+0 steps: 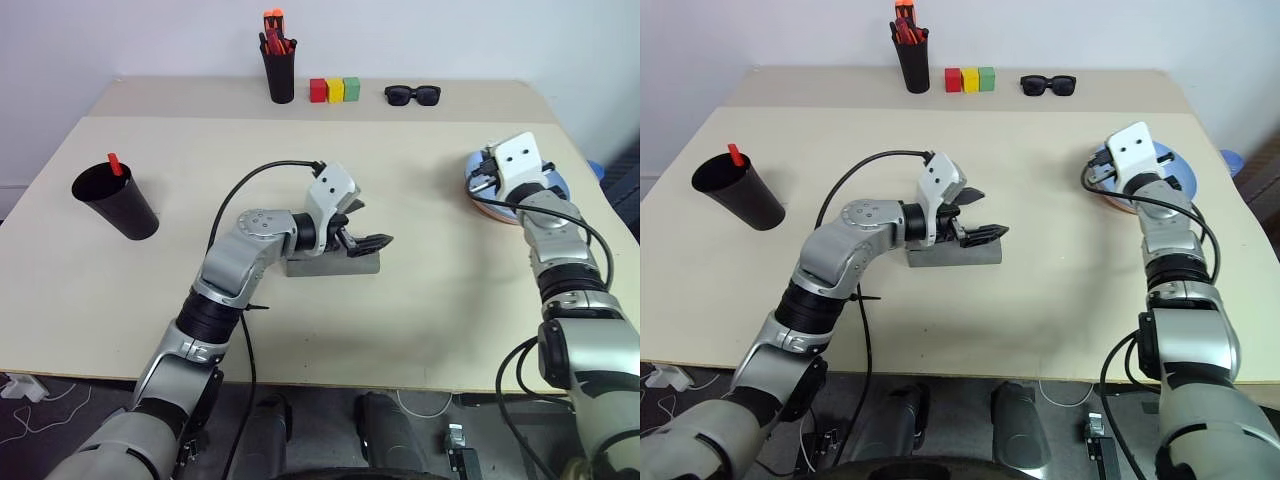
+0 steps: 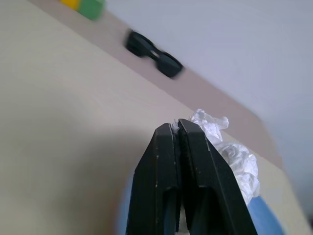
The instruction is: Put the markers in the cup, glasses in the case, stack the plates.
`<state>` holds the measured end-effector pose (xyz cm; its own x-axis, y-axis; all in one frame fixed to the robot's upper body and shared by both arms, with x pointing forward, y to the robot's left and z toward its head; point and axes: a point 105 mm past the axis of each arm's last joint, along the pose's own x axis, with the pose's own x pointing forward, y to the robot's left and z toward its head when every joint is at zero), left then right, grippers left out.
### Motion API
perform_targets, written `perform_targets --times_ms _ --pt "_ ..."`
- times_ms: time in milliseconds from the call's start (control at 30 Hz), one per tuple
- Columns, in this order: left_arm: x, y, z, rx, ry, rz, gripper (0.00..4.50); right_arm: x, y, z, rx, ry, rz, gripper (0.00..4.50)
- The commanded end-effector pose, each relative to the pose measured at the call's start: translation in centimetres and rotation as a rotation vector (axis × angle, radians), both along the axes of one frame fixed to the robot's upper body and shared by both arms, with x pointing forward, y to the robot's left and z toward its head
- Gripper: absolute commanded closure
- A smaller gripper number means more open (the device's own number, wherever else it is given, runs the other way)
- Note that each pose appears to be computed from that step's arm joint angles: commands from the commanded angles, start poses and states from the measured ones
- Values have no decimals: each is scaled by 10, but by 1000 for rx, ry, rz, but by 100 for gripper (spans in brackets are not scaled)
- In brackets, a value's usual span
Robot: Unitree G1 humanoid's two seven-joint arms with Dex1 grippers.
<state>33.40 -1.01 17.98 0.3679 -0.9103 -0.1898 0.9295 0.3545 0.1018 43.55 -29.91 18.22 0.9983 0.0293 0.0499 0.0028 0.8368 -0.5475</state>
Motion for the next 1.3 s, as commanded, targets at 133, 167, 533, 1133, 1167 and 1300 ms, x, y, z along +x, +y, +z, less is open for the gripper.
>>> perform_targets --times_ms 133,167,533,1133,1167,1300 --pt "-7 -9 13 11 -79 -99 0 -5 -20 3 14 -9 -58 446" --pt "-7 -9 13 12 -81 -100 0 -6 -21 2 18 -6 -59 446" --pt "-5 -11 10 14 -84 -94 0 -11 -31 1 59 -20 -90 116" --pt "15 137 33 -289 -511 605 0 -109 27 21 309 -83 513 75" --pt "3 145 30 -309 -500 565 0 -120 24 19 301 -60 515 75" --pt "-24 181 15 -280 -464 585 0 -151 9 11 289 6 479 75"
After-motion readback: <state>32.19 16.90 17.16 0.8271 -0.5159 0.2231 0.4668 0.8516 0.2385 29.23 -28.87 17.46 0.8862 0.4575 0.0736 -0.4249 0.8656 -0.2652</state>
